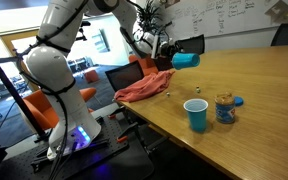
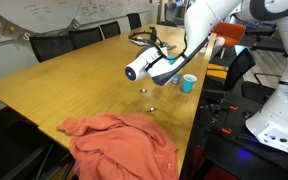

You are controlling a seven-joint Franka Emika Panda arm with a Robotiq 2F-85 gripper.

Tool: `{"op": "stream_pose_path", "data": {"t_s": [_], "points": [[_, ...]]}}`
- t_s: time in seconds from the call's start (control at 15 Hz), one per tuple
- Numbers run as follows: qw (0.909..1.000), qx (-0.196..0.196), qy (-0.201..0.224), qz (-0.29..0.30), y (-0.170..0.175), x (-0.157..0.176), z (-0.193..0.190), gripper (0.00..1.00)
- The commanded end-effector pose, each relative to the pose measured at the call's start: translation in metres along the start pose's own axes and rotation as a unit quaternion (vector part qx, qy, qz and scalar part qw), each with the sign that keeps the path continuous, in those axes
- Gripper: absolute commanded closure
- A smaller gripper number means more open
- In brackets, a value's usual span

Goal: Pour the sweets from the left blue cup onto the table then pick the sweets one at a time and put them in the right blue cup

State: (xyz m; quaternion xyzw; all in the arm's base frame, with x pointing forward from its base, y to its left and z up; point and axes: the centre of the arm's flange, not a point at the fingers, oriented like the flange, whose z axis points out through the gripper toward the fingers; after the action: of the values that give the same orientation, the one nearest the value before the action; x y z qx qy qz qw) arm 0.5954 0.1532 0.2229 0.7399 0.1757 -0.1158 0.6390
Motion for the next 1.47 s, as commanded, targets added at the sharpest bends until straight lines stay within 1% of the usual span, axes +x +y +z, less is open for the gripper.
{"op": "stream_pose_path", "data": {"t_s": [0.0,0.13,0.2,0.33,0.4,0.53,0.67,0.87,1.07,1.2,1.4], "points": [[0.9952,0.084,0.022,0.046,0.059,-0.048,-0.013,1.00],[0.9879,0.137,0.027,0.066,0.081,-0.058,-0.015,1.00],[0.9829,0.167,0.031,0.072,0.086,-0.064,-0.014,1.00],[0.9697,0.224,0.048,0.084,0.089,-0.079,-0.014,1.00],[0.9617,0.252,0.060,0.090,0.087,-0.087,-0.014,1.00],[0.9428,0.305,0.086,0.103,0.076,-0.105,-0.011,1.00],[0.9208,0.355,0.111,0.119,0.061,-0.122,-0.008,1.00],[0.8821,0.422,0.151,0.145,0.039,-0.144,-0.007,1.00],[0.8372,0.483,0.194,0.169,0.019,-0.164,-0.010,1.00],[0.8033,0.520,0.227,0.182,0.004,-0.173,-0.011,1.00],[0.7447,0.575,0.270,0.205,-0.019,-0.177,-0.006,1.00]]}}
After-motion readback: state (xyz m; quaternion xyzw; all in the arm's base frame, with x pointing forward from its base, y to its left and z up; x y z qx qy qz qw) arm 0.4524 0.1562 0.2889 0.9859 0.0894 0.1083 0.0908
